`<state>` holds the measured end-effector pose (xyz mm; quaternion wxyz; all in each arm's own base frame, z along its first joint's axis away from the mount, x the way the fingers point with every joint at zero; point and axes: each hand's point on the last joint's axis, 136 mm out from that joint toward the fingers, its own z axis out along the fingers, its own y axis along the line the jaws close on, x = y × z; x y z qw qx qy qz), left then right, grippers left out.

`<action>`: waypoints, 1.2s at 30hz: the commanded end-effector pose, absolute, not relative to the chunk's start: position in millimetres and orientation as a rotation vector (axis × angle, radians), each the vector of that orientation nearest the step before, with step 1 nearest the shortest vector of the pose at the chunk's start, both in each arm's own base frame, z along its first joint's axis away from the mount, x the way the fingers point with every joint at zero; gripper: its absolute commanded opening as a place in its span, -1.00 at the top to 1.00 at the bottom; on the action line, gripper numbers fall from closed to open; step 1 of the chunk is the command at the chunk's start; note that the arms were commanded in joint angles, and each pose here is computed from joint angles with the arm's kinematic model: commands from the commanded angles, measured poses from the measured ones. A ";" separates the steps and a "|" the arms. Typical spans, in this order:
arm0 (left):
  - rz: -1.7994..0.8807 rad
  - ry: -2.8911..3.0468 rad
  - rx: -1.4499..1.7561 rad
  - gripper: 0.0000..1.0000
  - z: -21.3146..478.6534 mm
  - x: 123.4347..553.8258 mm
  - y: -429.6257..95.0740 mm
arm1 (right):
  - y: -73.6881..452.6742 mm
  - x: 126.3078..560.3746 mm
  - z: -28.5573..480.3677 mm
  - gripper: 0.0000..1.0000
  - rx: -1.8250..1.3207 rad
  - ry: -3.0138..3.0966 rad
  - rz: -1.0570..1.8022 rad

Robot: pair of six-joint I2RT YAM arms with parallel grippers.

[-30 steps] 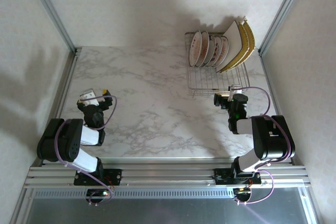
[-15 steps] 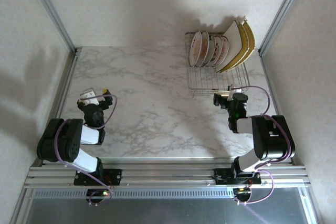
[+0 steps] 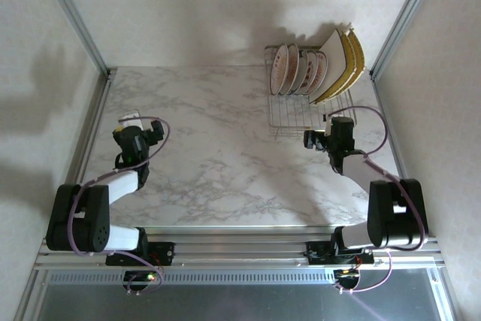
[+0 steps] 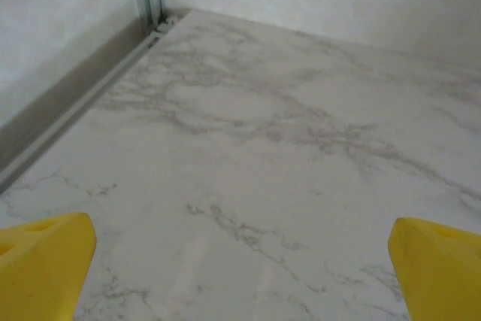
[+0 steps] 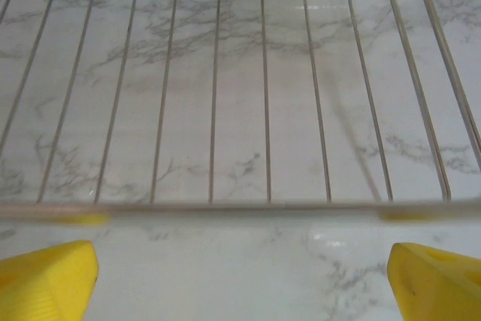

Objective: Unload the plates from the dish rack

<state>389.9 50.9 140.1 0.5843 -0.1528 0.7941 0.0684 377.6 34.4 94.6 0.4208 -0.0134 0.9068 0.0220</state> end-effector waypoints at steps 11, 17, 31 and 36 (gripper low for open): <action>0.114 2.109 -0.418 -0.99 155.5 381.2 32.4 | 29.5 315.1 148.1 -0.98 0.110 2.442 0.014; 0.123 2.219 -0.376 -0.99 188.2 401.2 26.0 | 50.6 353.7 226.4 -0.98 0.038 2.447 0.029; -0.055 2.404 -0.229 -0.99 189.5 446.9 -10.2 | 137.0 485.7 272.0 -0.86 -0.145 2.419 0.113; -0.053 2.434 -0.222 -0.99 176.6 447.3 -12.0 | 177.2 524.5 266.9 -0.64 -0.231 2.383 0.070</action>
